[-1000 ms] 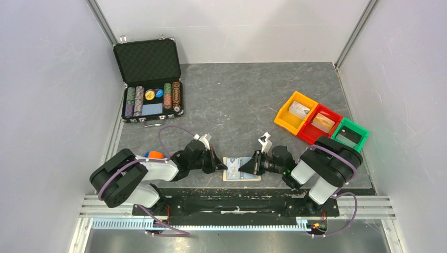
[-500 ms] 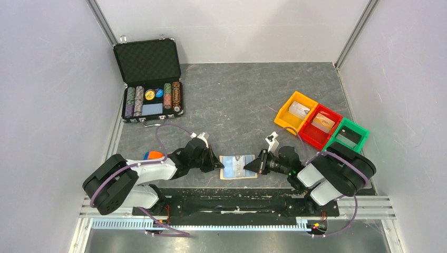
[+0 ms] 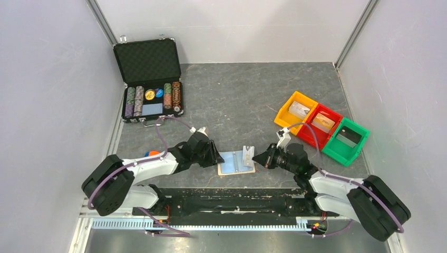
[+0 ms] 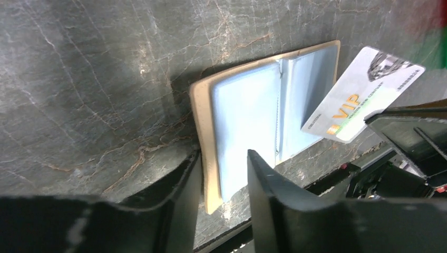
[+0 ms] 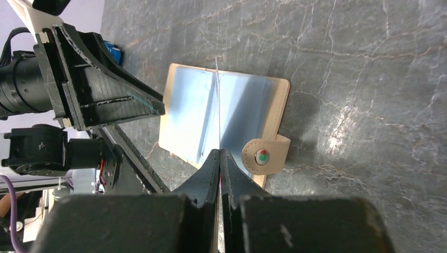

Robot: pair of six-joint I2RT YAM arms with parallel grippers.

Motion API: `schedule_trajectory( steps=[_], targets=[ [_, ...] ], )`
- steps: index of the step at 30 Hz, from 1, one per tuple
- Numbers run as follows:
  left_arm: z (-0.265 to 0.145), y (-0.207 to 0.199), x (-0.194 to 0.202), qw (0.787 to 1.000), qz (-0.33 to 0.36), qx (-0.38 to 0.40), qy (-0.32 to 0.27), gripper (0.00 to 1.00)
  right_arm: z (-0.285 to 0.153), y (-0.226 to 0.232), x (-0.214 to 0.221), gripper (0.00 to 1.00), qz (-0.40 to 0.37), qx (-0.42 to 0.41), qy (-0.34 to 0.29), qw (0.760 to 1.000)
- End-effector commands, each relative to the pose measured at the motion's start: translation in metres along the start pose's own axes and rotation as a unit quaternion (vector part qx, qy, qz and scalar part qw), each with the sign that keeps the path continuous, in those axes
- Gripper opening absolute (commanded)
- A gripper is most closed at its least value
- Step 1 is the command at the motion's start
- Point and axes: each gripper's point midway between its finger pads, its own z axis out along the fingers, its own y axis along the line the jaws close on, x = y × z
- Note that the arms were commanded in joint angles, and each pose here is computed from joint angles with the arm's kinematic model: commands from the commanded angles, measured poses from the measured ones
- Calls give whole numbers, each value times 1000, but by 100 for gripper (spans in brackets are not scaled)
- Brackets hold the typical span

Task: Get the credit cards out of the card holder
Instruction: Place the credit card in the storage box.

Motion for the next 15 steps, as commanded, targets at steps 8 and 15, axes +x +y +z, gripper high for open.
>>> schedule_trajectory(
  steps=[8,15],
  targets=[
    [-53,-59,-43,993,42,86,-69,79,-9,58,-31,0,-40,-97,-20,994],
    [-76,-119,-32,961,73,261,-52,79,-23,100,-47,0,-24,-176,-41,983]
  ],
)
